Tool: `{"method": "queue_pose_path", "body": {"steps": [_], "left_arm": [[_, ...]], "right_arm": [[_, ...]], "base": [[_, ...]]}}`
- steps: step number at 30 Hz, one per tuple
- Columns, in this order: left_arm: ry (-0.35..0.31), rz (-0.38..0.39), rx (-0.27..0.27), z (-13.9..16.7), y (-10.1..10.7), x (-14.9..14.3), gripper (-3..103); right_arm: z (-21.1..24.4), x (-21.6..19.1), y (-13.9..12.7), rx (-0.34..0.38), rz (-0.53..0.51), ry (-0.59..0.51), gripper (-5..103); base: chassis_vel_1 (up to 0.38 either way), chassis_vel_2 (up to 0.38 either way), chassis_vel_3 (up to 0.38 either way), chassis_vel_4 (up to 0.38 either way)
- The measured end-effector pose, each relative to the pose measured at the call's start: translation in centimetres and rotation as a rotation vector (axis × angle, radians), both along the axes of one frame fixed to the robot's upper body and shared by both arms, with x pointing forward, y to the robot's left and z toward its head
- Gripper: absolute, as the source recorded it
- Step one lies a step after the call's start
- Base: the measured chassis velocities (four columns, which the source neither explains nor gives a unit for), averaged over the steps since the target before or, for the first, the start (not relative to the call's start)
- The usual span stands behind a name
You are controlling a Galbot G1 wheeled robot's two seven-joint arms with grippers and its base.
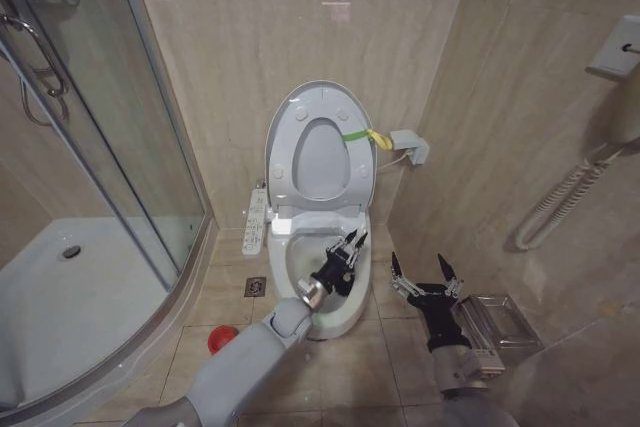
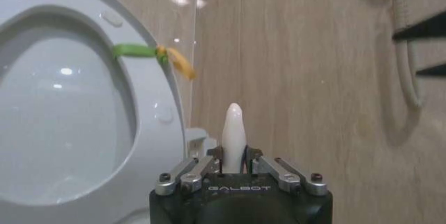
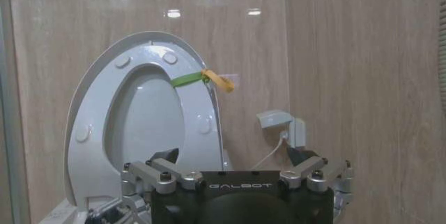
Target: Open the toilet lid, clean the toilet bowl with a toilet brush, close the toilet lid, and flush.
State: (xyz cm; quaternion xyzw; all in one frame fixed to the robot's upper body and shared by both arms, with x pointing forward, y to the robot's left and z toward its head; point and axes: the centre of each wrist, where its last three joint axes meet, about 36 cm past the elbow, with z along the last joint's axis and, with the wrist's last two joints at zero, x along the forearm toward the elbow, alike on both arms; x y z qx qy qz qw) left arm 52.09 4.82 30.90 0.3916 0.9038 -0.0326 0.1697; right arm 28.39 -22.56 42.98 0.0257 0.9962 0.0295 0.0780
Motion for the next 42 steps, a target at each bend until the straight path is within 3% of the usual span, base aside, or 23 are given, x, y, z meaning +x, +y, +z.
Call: {"method": "queue_pose_path", "body": {"steps": [6,9,13,19,22,25,32,37,42], "left_arm": [[0.030,0.025,0.096,-5.3,2.8,0.5,20],[0.035,0.029,0.108,-6.0,2.9,0.5,20],[0.019,0.021,0.087,-5.2,1.7,1.1,20],[-0.023,-0.016,-0.018,-0.9,-1.5,1.2,20],[-0.016,-0.017,-0.026,-0.9,-1.6,1.1,20],[0.006,0.004,0.031,-3.2,-0.1,1.4,20],[0.053,0.064,0.095,-6.0,3.2,1.9,20],[0.051,0.111,0.149,-6.4,6.2,3.5,20],[0.048,0.124,0.173,-6.5,8.0,3.9,20]], "right_arm": [[0.0,0.0,0.0,0.000,0.000,0.000,100],[0.0,0.0,0.0,0.000,0.000,0.000,100],[0.0,0.0,0.0,0.000,0.000,0.000,100],[0.0,0.0,0.0,0.000,0.000,0.000,100],[0.0,0.0,0.0,0.000,0.000,0.000,100],[0.0,0.0,0.0,0.000,0.000,0.000,100],[0.0,0.0,0.0,0.000,0.000,0.000,100],[0.0,0.0,0.0,0.000,0.000,0.000,100],[0.0,0.0,0.0,0.000,0.000,0.000,100]], "base": [[0.000,0.000,0.000,0.000],[0.000,0.000,0.000,0.000],[0.000,0.000,0.000,0.000],[0.000,0.000,0.000,0.000],[0.000,0.000,0.000,0.000],[0.000,0.000,0.000,0.000],[0.000,0.000,0.000,0.000],[0.000,0.000,0.000,0.000],[0.000,0.000,0.000,0.000]]}}
